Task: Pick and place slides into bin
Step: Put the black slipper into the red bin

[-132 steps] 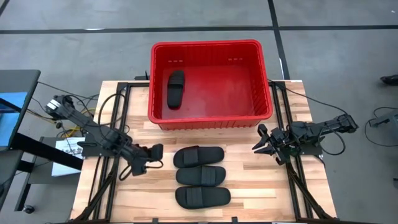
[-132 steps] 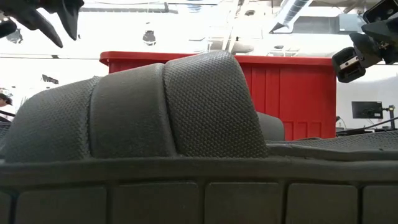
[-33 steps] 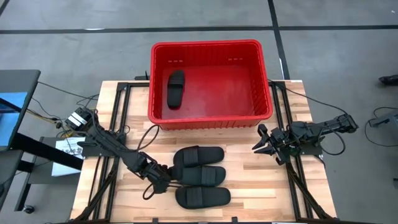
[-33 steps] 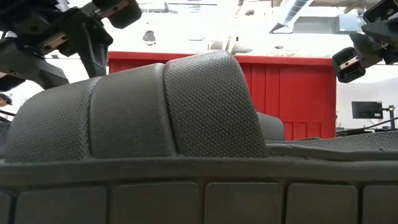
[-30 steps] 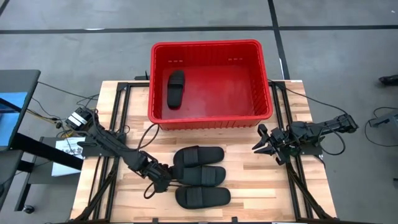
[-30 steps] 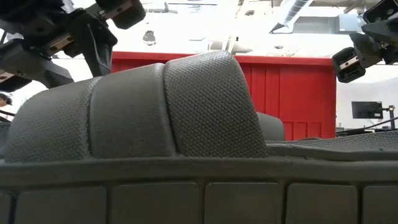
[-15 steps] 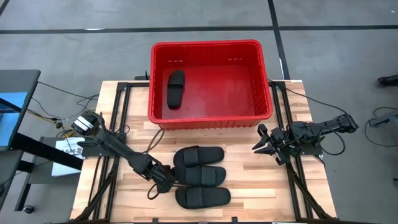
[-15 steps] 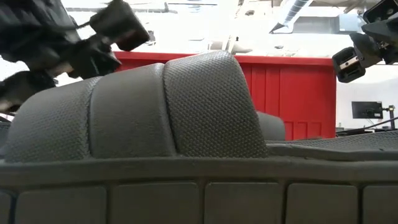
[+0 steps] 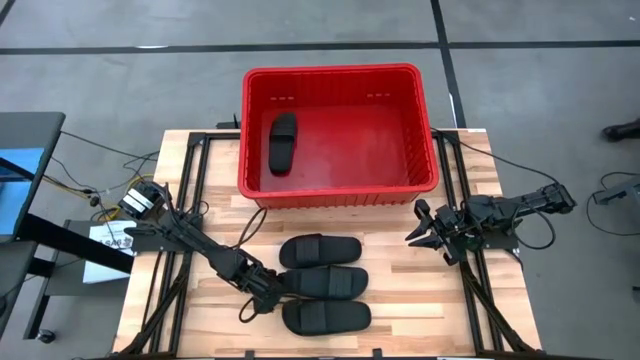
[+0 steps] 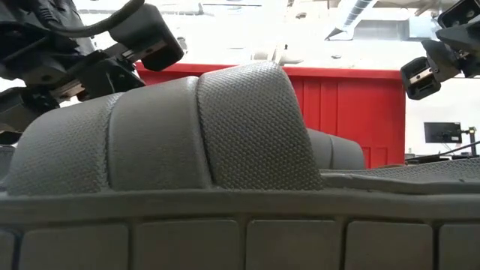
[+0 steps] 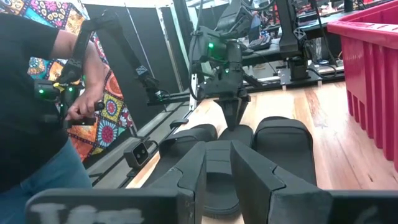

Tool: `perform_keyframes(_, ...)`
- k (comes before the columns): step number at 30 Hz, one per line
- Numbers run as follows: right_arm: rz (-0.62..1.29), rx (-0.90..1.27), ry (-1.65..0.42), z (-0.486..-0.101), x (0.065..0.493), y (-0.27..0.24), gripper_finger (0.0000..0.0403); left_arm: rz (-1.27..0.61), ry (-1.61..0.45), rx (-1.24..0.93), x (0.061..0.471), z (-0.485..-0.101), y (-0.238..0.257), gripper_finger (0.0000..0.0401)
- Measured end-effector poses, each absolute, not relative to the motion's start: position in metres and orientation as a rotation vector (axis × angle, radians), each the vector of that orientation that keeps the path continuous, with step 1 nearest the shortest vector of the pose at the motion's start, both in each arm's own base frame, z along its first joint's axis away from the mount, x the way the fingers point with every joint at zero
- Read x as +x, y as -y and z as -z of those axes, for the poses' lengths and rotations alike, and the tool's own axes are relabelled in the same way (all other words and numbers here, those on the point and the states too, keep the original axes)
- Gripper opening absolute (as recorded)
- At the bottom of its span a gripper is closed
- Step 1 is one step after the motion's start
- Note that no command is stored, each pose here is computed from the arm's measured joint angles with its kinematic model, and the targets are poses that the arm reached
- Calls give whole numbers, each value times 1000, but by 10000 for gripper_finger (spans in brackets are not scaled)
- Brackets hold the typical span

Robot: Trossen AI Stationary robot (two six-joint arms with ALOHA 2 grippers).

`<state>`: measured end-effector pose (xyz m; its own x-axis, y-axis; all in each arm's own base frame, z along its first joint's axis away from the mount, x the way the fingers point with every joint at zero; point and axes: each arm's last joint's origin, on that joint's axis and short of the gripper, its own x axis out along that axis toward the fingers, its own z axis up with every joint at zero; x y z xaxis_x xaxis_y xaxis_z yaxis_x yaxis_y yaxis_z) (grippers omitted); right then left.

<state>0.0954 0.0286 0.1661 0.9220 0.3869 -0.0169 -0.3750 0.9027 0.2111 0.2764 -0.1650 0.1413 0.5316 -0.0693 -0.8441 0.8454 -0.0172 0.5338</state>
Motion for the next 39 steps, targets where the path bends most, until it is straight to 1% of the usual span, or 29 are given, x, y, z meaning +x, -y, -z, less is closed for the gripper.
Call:
perform_keyframes(7, -394, 207, -59, -166, 95, -29, 65, 816, -736, 1411, 277, -141, 164, 135)
perform_keyframes(16, -394, 207, -59, -166, 95, -29, 65, 777, -764, 1369, 282, -142, 155, 135)
perform_keyframes(25, -394, 207, -59, -166, 95, -29, 65, 826, -746, 1338, 282, -141, 156, 135)
perform_keyframes(33, -394, 206, -59, -166, 95, -29, 65, 781, -769, 1367, 288, -127, 158, 135)
perform_keyframes(39, -394, 207, -58, -166, 95, -29, 65, 766, -768, 1366, 289, -126, 158, 128)
